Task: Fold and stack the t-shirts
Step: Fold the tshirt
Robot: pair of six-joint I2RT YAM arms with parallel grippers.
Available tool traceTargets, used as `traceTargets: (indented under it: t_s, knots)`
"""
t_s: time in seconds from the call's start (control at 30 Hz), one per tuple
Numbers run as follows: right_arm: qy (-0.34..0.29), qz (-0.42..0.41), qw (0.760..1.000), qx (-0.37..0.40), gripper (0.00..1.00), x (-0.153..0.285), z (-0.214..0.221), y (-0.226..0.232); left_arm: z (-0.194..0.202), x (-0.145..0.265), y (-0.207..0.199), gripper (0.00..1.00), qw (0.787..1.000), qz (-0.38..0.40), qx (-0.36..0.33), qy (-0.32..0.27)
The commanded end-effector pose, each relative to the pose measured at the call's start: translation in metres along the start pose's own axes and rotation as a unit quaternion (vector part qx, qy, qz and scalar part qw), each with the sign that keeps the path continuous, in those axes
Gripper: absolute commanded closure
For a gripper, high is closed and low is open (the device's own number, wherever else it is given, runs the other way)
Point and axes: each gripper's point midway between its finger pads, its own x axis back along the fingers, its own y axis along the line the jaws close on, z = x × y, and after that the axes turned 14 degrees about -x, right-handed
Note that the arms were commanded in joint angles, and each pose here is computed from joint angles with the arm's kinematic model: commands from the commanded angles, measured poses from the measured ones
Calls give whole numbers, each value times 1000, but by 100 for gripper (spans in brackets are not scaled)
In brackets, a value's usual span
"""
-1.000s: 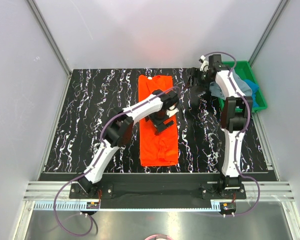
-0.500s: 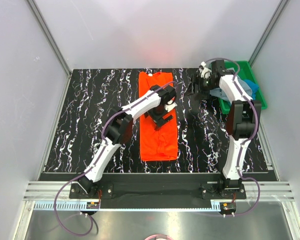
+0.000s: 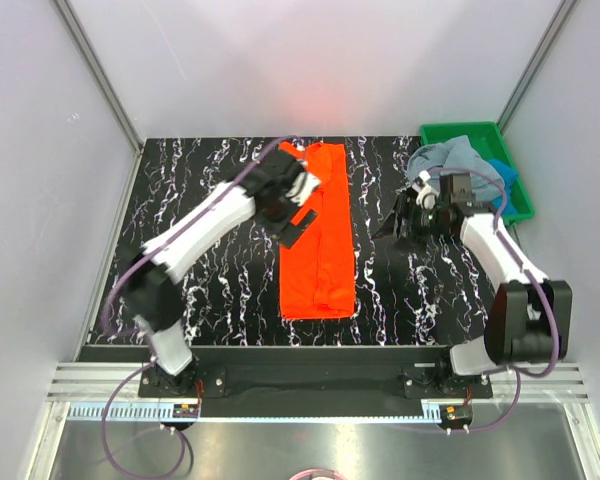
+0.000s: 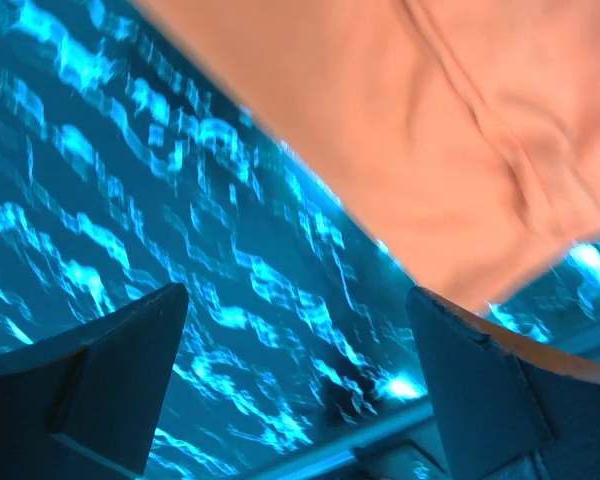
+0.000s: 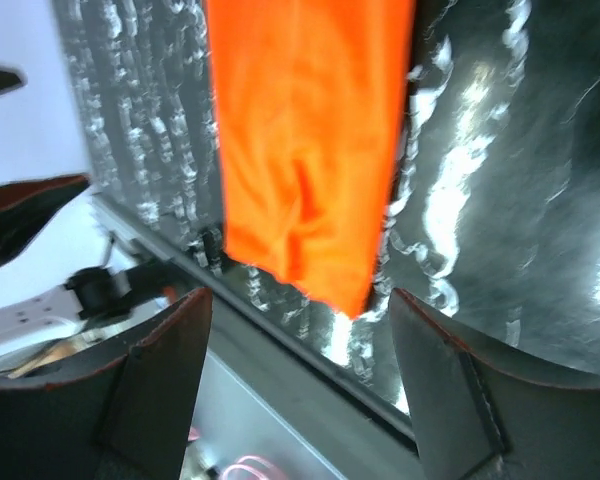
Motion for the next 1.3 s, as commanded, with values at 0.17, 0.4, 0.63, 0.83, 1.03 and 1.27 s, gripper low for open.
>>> traceTargets:
  t_s: [0.17,0.4,0.63,0.83,1.03,1.27]
  knots:
    - [35,-44,985,-161,22,-21,47,-17,56,-8,-57,2,954,183,236,1]
    - [52,-28,974,-218,30,-40,70,-49,48,-22,-89,3,901,310,303,-4]
    - [73,-15,965,-251,33,-51,74,-59,66,-31,-110,11,853,373,363,23]
    - [117,-1,960,-253,34,-61,85,-58,76,-38,-114,15,838,379,390,43]
    - [166,7,962,-219,34,-79,109,-43,79,-55,-116,18,828,381,405,70]
    - [188,33,958,-216,35,-85,117,-49,87,-72,-117,22,826,367,417,102]
